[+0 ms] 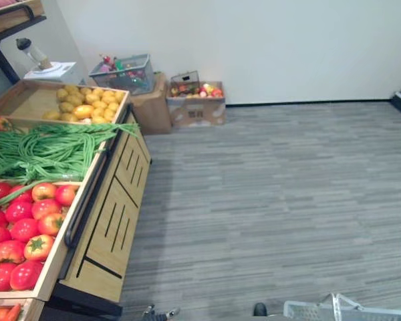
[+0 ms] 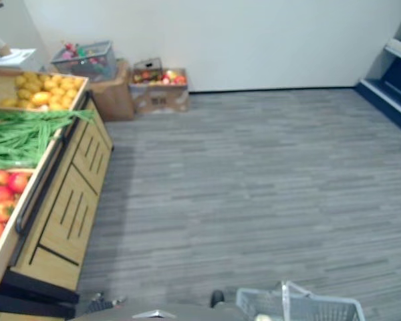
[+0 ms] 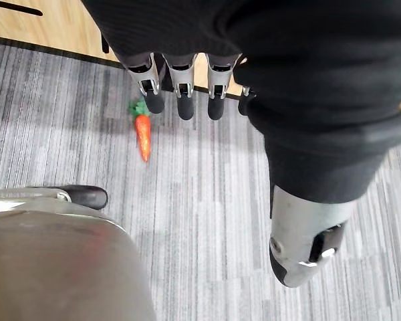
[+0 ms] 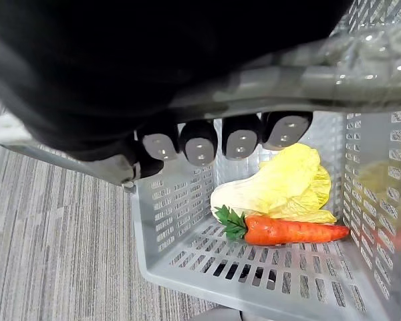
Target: Pick vegetable in the basket
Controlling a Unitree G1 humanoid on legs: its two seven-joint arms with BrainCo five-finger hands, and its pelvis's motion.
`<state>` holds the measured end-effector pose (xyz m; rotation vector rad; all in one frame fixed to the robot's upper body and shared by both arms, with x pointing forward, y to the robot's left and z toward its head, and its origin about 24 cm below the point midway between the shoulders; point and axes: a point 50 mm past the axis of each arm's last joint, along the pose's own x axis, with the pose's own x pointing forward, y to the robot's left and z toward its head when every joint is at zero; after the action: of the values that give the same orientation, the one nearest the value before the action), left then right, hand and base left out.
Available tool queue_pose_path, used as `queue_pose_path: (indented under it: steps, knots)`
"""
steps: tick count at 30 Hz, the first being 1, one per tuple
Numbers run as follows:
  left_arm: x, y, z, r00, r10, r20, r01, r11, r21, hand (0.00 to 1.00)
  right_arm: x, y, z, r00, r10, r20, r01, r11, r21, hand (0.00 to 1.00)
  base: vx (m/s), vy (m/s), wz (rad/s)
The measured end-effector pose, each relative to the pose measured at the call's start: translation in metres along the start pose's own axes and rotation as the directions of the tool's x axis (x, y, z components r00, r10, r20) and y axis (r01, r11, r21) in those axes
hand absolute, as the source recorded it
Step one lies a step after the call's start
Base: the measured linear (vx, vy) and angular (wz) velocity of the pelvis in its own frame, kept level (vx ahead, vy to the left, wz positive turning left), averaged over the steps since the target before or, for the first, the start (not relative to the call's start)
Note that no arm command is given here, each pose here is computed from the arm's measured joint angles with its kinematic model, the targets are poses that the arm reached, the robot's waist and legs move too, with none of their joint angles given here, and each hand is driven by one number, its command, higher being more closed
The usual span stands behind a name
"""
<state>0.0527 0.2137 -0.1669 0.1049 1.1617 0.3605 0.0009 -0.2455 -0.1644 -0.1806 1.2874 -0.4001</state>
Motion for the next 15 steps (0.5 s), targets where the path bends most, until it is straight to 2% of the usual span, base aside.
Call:
queue_pose_path:
  steps: [15]
  knots:
    - [0.0003, 0.0011, 0.0008, 1.000, -0.003, 0.003, 0.003, 1.000, 0.005, 0.00, 0.0011, 0.0023, 0.0030, 1.000, 0.009, 0.001, -0.009, 1.000, -0.008, 1.00, -0.01, 0.010, 0.00]
